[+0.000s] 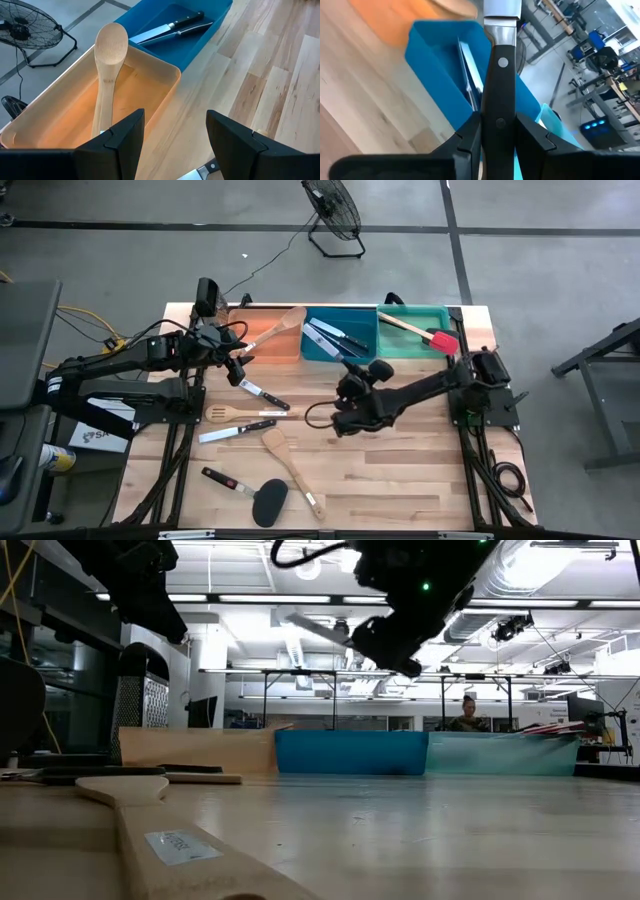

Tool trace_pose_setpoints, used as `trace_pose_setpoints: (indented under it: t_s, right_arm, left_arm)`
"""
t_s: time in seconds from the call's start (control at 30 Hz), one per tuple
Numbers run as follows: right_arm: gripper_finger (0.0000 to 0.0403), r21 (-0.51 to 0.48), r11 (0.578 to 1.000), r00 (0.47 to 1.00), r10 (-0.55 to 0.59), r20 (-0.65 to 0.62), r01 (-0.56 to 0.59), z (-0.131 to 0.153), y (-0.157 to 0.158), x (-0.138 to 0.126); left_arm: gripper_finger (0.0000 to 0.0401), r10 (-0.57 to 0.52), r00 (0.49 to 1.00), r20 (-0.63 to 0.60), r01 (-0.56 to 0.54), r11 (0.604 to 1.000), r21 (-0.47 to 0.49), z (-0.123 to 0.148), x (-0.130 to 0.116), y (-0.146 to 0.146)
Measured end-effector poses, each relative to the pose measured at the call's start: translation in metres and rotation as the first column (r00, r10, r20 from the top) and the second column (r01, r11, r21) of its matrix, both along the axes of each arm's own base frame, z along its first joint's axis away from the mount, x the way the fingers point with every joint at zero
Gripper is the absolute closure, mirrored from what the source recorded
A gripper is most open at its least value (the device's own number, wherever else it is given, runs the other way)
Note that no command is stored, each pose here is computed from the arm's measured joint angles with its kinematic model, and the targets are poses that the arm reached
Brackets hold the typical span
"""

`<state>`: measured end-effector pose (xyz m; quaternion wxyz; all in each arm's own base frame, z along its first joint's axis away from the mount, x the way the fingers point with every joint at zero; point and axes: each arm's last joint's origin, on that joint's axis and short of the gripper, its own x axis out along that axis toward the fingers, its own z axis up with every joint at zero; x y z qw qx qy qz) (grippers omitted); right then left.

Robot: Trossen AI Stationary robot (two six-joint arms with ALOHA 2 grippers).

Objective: Pick & Place Kitchen Items
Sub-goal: Put the knife into the blue bin

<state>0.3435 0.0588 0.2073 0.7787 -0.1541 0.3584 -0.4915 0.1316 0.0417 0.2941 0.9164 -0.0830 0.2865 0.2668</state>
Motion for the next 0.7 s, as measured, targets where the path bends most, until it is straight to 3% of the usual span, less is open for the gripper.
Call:
trace_pose_setpoints:
  t_s: [0.23, 0.7]
  right_arm:
    - [0.0323, 0.036, 0.999, 0.994, -0.003, -0.109, 0.007, -0.002, -0.02, 0.003]
    - [0.0323, 0.218, 0.975, 0.95, 0.028, -0.311, 0.042, -0.007, -0.073, 0.006]
  left_arm:
    - [0.0194, 0.0, 1.0, 0.0, 0.0, 1.0, 0.0, 0.0, 0.0, 0.0]
    - [0.0194, 0.0, 1.0, -0.022, 0.0, 1.0, -0.005, -0.002, -0.001, 0.0]
